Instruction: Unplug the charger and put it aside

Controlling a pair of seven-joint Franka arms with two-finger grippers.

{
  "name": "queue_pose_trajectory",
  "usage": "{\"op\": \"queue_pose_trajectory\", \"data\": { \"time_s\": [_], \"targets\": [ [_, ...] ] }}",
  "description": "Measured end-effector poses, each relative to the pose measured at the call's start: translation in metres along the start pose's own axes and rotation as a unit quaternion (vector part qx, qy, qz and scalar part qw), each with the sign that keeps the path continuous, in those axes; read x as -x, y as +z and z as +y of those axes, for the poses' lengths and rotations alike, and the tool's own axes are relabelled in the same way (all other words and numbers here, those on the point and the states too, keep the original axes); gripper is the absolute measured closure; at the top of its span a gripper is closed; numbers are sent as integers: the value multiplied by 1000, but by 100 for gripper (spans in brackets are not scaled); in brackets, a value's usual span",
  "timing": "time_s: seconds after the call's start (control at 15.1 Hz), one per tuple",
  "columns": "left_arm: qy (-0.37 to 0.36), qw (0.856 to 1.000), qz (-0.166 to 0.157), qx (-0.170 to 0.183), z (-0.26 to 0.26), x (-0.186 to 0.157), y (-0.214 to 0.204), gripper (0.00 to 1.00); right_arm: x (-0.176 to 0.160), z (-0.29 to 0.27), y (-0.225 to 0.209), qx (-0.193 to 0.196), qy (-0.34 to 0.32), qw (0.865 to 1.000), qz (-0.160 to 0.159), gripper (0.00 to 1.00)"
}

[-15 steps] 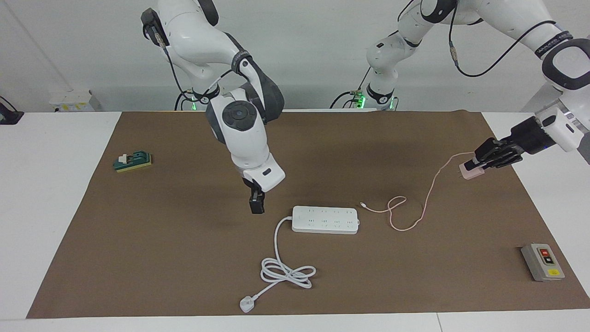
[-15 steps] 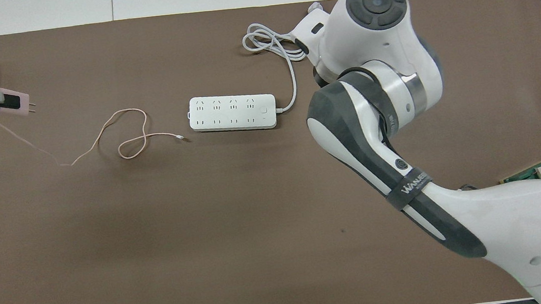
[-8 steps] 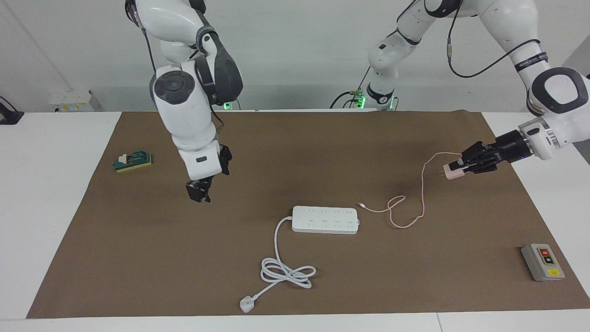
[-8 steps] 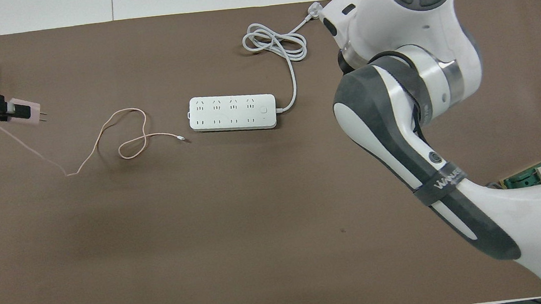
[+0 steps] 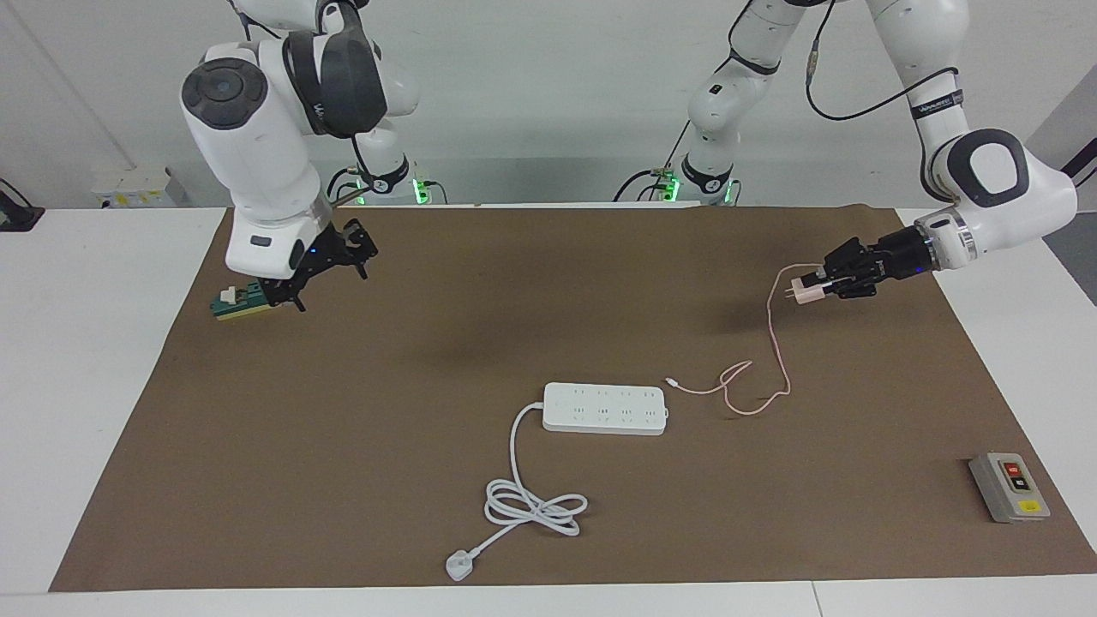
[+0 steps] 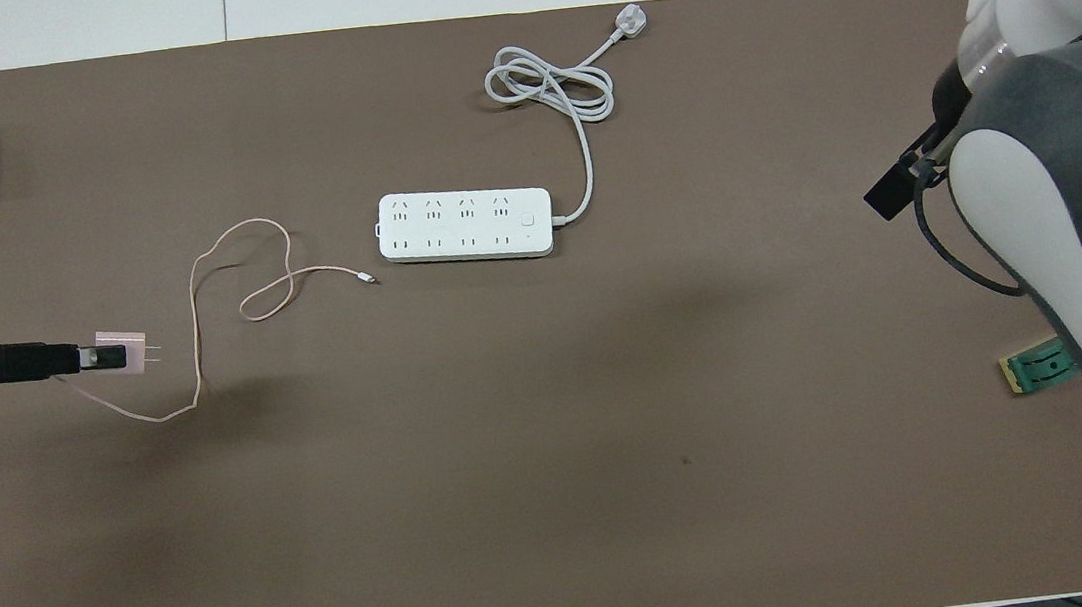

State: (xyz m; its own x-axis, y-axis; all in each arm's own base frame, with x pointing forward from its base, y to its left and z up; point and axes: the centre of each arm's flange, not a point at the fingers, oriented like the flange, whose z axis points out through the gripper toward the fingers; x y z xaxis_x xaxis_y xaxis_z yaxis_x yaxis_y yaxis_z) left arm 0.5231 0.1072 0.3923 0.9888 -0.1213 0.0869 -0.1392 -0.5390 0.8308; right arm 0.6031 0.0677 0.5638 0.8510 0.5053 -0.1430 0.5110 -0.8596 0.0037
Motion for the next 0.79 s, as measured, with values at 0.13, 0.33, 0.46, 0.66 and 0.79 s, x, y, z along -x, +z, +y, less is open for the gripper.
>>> {"op": "queue_pose_trajectory", "data": {
  "time_s": [0.13,0.33,0.46,0.66,0.79],
  "targets": [
    [13,1000,-5,9,-11,11,9,69,15,1,-4,8,61,998,-3,0],
    [33,999,4,7,-27,17,18,69,27,4,-8,16,117,993,-5,0],
    [48,999,15,1,-46,16,24,69,35,8,-9,11,146,989,-3,0],
    [55,998,24,1,-72,15,34,69,53,-4,-18,7,190,982,5,0],
    [58,998,25,5,-84,16,39,69,56,-6,-22,-2,211,977,22,0]
  ]
}}
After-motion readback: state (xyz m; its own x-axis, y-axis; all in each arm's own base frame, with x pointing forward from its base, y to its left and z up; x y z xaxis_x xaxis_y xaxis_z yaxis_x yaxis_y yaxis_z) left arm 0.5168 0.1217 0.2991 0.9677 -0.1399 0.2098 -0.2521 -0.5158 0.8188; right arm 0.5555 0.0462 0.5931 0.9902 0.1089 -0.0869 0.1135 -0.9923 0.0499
